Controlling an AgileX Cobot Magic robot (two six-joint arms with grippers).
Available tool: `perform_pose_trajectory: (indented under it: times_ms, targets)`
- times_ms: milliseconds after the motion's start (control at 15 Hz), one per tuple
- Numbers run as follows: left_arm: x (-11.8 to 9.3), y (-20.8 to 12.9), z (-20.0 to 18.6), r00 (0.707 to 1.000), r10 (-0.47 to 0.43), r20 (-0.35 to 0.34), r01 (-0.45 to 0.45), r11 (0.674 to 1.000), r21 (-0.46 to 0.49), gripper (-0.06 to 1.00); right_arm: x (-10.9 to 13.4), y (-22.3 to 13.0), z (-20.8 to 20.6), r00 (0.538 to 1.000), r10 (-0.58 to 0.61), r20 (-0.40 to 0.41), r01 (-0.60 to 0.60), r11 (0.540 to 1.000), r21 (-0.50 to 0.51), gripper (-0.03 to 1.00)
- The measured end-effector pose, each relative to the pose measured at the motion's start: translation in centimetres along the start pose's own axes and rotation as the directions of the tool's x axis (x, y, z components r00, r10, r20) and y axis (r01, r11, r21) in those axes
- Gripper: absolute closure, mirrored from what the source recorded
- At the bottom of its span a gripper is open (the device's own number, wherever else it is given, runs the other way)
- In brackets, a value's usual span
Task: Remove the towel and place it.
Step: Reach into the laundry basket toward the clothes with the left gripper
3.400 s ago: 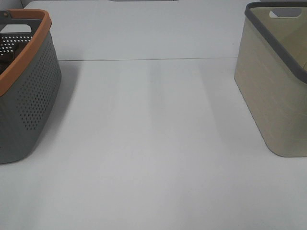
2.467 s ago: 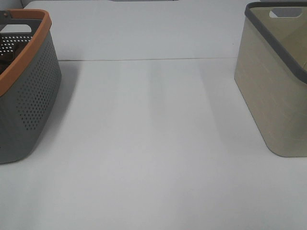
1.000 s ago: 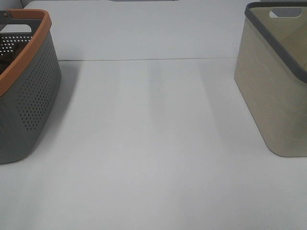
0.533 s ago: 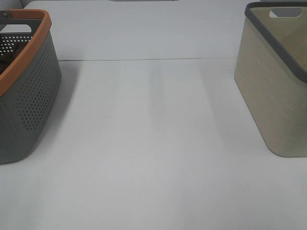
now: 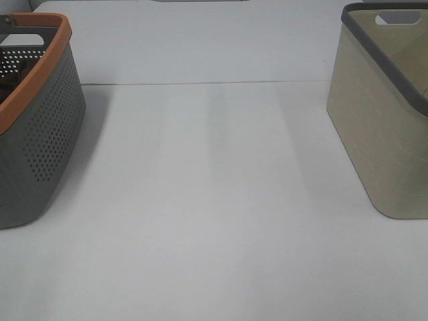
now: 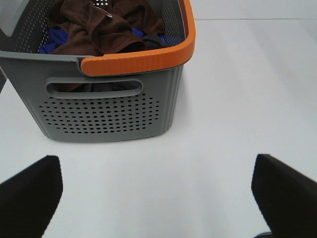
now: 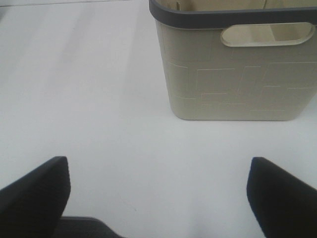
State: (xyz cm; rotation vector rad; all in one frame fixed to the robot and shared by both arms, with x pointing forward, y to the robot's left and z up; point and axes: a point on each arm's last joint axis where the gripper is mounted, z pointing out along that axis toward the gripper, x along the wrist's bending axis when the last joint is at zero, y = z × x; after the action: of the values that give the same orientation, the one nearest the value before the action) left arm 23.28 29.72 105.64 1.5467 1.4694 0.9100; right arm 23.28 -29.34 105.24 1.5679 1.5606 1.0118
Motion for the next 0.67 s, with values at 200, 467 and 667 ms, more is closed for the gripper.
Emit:
perform_pose_trajectory:
  times_ms: [200, 467, 667]
  targets:
    - [0.0, 0.0, 0.0, 1.000, 0.000, 0.000, 0.000, 1.000, 0.000, -0.05, 0.0, 0.0, 0.0, 1.000, 0.000, 0.000, 0.000, 1.000, 0.000, 0.07]
    - [0.0, 0.0, 0.0, 1.000, 0.000, 0.000, 0.000, 1.000, 0.000, -0.05, 0.0, 0.0, 0.0, 1.000, 0.000, 0.000, 0.000, 1.000, 0.000, 0.07]
    - [0.0, 2.0, -0.8, 1.000, 0.001, -0.002, -0.001, 0.989, -0.150, -0.05, 0.0, 0.0, 0.0, 1.000, 0.000, 0.000, 0.000, 1.000, 0.000, 0.07]
